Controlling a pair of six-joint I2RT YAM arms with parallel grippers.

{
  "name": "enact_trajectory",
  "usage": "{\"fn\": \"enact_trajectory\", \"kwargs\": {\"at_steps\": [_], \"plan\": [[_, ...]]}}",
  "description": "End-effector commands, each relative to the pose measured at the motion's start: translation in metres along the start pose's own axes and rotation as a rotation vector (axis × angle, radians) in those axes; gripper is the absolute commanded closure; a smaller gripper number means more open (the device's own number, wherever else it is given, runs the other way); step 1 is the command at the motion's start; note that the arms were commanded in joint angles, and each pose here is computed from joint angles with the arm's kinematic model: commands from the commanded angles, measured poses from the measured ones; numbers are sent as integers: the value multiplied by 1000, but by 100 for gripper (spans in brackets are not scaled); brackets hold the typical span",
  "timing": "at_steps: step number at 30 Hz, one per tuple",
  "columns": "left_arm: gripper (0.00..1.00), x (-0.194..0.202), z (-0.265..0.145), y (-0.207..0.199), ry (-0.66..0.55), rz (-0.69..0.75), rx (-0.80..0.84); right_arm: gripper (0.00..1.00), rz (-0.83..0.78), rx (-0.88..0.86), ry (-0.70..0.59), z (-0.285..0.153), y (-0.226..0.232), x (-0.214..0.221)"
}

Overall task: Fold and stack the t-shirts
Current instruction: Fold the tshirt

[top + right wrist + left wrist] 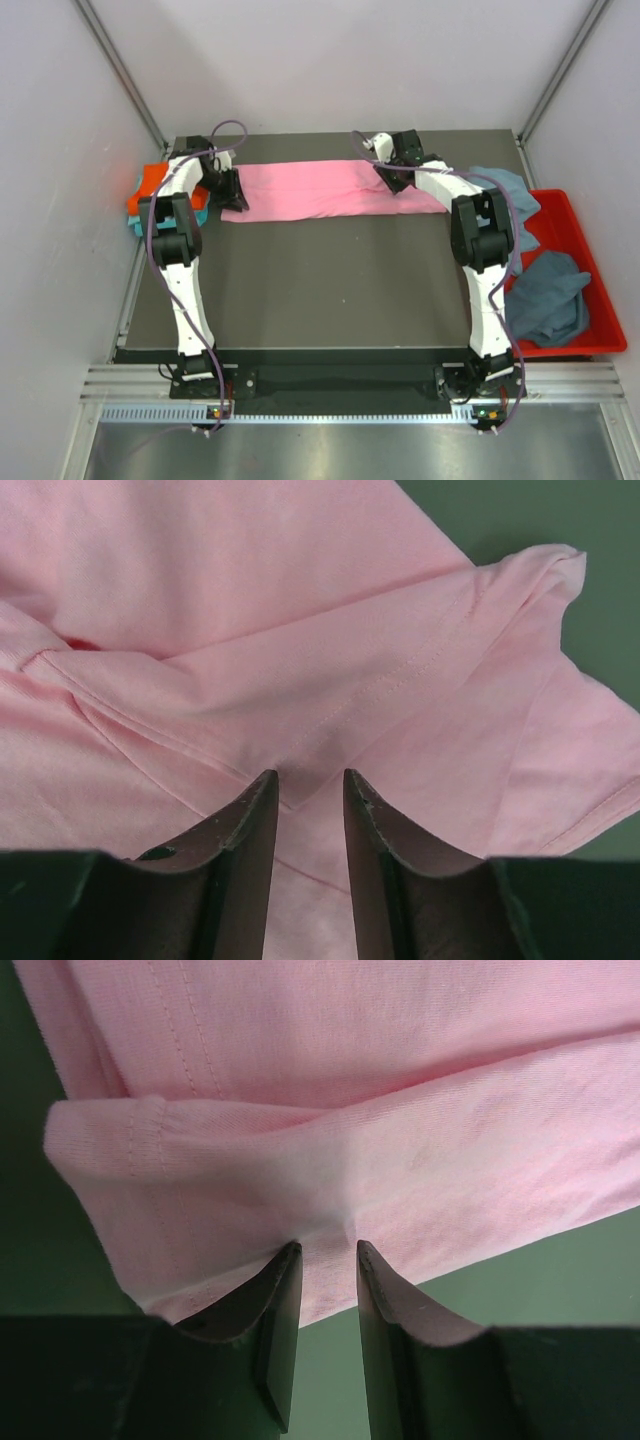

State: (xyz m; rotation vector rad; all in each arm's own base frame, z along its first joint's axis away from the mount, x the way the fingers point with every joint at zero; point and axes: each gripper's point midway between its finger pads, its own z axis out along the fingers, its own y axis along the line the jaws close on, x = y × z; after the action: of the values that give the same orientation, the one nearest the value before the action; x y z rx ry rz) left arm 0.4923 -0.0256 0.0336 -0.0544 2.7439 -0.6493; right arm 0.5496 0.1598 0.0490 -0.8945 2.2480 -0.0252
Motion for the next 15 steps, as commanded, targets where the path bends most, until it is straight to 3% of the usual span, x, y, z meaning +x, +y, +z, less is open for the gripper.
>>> {"fn": "enact_trajectory", "kwargs": {"at_steps": [1,5,15], "plan": [[66,-5,-5,-7,-23,28,-12,67,11,5,-64,-9,-5,-23],[66,-4,-6,-6,-22,29,-21,82,9,-17,-61,-3,0,-21],[66,-4,-3,-6,-19,32,-23,99,4,-47,-83,-3,5,-28]]}}
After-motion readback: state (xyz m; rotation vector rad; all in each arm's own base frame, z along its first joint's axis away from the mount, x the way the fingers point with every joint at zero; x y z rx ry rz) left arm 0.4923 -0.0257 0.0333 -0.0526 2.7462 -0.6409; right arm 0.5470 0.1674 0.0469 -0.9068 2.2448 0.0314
